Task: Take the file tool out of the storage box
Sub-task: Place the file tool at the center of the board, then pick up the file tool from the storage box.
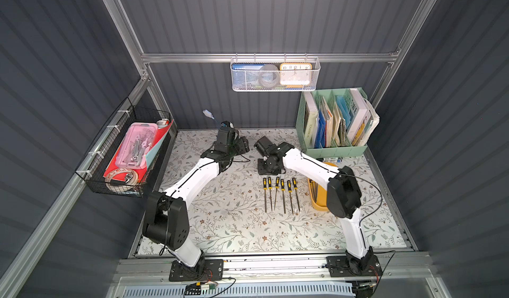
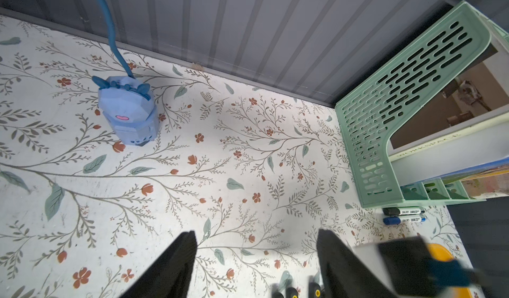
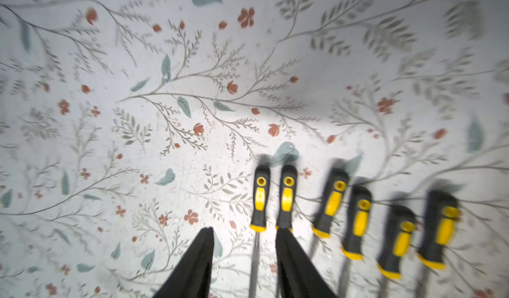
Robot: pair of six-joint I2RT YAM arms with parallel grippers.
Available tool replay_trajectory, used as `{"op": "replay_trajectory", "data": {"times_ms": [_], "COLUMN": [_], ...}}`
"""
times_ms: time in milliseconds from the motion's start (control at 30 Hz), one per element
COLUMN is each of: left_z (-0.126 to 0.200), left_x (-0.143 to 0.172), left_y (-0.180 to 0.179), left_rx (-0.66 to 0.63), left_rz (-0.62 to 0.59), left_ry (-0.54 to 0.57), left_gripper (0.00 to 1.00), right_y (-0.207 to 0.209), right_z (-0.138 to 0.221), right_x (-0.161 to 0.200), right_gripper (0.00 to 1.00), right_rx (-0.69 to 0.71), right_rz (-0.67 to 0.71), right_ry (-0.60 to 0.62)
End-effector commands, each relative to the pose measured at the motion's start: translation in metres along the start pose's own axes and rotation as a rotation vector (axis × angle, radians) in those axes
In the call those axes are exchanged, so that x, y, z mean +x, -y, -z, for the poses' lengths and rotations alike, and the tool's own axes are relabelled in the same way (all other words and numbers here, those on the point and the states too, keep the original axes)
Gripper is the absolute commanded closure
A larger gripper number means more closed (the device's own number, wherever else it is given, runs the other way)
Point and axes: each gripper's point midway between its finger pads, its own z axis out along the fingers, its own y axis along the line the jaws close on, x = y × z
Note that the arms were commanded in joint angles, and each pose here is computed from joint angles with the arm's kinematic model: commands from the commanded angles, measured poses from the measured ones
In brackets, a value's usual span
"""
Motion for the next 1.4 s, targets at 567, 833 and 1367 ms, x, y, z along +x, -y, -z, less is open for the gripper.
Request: {"op": "replay_trajectory", "data": {"times_ms": [567,833,1367], "left_z": [-0.010,-0.001,0.004], "left_x": [0.005,0.007,0.004], "left_y": [0.005,0.000,-0.003], "left_rx": [0.040,0.023,-0.002], "left_rz": [-0.010,0.007,0.013], "left_ry": [-0.033,-0.030,-0.020], "left_gripper": [0.25,0.24,0.24], "right_y": [0.285,0.282,0.293], "right_z": [0.006,-0.020,-0.054], "right_x": [0.007,0.003,0.042], "right_gripper": [0.60,0.60,0.67], "right_rx": [0.235,0.200,0.235], "right_rz": [-0.293,-0.273,-0.255], "right_ry": [-0.141,-0.194,-0.305]}}
